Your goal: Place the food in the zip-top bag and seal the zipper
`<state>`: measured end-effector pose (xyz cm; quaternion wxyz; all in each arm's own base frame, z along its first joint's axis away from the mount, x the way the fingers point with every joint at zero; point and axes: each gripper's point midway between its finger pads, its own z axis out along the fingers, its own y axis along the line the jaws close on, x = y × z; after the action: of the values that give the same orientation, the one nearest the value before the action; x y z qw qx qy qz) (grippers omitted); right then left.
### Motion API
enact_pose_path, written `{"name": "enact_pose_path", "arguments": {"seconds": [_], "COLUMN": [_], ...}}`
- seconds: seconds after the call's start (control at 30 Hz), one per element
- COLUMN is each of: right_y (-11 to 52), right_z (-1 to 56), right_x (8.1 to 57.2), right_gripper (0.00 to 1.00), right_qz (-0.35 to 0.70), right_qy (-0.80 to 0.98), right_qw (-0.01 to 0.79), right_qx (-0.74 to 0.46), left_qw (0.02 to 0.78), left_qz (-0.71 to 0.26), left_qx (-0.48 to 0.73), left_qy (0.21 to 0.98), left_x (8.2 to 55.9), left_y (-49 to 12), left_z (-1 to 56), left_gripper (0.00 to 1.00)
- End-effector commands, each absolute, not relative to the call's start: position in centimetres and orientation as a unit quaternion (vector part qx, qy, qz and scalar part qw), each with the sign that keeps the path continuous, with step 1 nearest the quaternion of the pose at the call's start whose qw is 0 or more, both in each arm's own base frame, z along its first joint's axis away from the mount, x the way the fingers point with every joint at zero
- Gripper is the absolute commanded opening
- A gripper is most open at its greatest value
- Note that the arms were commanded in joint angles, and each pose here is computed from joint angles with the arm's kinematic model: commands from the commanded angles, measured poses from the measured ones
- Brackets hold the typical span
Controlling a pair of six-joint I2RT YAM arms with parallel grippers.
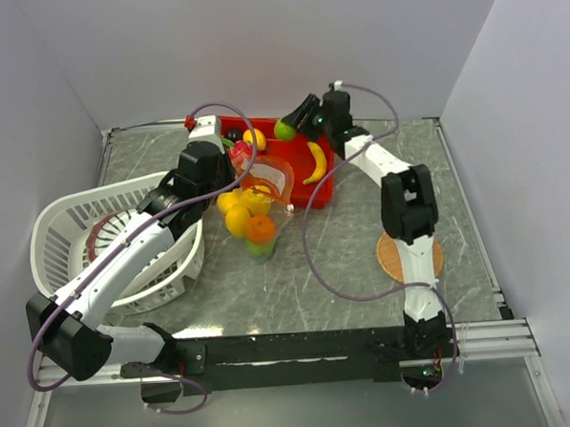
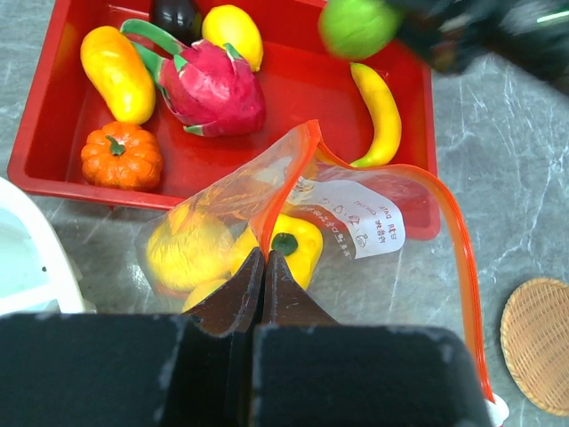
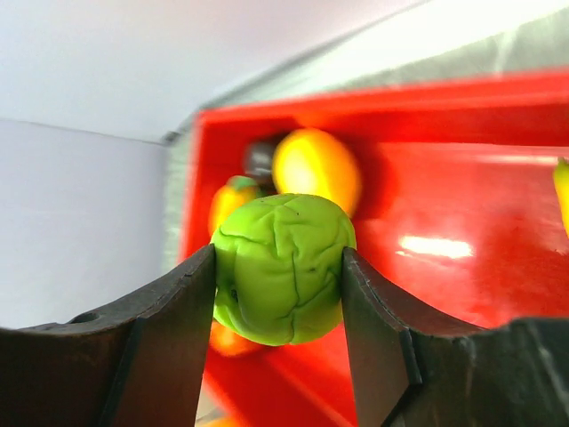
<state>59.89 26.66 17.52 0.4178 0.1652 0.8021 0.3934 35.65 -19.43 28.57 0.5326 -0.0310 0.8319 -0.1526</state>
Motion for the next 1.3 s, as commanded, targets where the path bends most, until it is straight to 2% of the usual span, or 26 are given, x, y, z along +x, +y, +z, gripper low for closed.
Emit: {"name": "enact_pose_path", "arguments": {"seconds": [0.0,0.03,0.1,0.13,0.2,0.23,0.33,0.47,0.57,0.8,0.83,0.97,1.0,1.03,1.07,1.17,1.27], "right_y": [24.3,23.8,23.2,22.8,22.1,21.7,21.8,24.1,26.7,31.5,31.8,32.5,32.8,32.9,33.1,33.4,33.0], "right_z": [27.9,30.8,31.0,33.4,33.1,35.2,36.3,36.5,36.6,33.6,33.3,32.1,31.6,31.6,31.9,32.5,33.8], "right_x": [57.0,55.4,53.4,51.5,49.5,47.9,44.1,39.9,37.7,37.6,37.5,38.2,38.4,38.4,38.5,38.6,38.4], "right_gripper": [0.02,0.02,0.02,0.02,0.03,0.03,0.05,0.07,0.11,0.16,0.19,0.50,0.64,0.71,0.83,0.95,0.99], "right_qz": [0.397,0.398,0.389,0.387,0.370,0.374,0.369,0.366,0.355,0.344,0.344,0.339,0.337,0.337,0.341,0.350,0.349], "right_qy": [0.759,0.749,0.755,0.748,0.758,0.748,0.750,0.762,0.770,0.802,0.805,0.814,0.818,0.819,0.816,0.813,0.806], "right_qw": [0.498,0.516,0.516,0.530,0.529,0.542,0.546,0.533,0.527,0.477,0.472,0.460,0.454,0.453,0.454,0.454,0.467], "right_qx": [0.132,0.122,0.115,0.103,0.094,0.085,0.053,-0.005,-0.052,-0.103,-0.105,-0.102,-0.103,-0.104,-0.106,-0.107,-0.107], "left_qw": [0.564,0.564,0.559,0.559,0.554,0.554,0.553,0.552,0.554,0.559,0.557,0.559,0.560,0.560,0.561,0.560,0.560], "left_qz": [-0.158,-0.158,-0.165,-0.169,-0.183,-0.186,-0.194,-0.204,-0.225,-0.262,-0.263,-0.273,-0.274,-0.275,-0.276,-0.277,-0.275], "left_qx": [-0.039,-0.042,-0.045,-0.047,-0.044,-0.044,-0.042,-0.039,-0.041,-0.027,-0.025,-0.023,-0.024,-0.023,-0.024,-0.023,-0.025], "left_qy": [0.810,0.809,0.812,0.811,0.811,0.810,0.809,0.807,0.800,0.786,0.788,0.783,0.782,0.781,0.780,0.781,0.781], "left_x": [36.6,36.8,37.1,37.2,37.5,37.6,37.9,38.0,37.8,37.1,37.1,36.9,36.9,36.7,36.8,36.7,36.8], "left_y": [-19.0,-18.9,-19.1,-19.2,-19.7,-19.9,-20.3,-20.7,-21.2,-22.1,-22.2,-22.4,-22.4,-22.4,-22.3,-22.4,-22.4], "left_z": [30.9,30.9,30.6,30.7,30.5,30.6,30.7,30.6,31.0,32.0,32.0,32.4,32.4,32.4,32.4,32.4,32.3], "left_gripper": [0.01,0.01,0.01,0.01,0.01,0.01,0.01,0.01,0.01,0.01,0.01,0.01,0.01,0.01,0.01,0.01,0.01]}}
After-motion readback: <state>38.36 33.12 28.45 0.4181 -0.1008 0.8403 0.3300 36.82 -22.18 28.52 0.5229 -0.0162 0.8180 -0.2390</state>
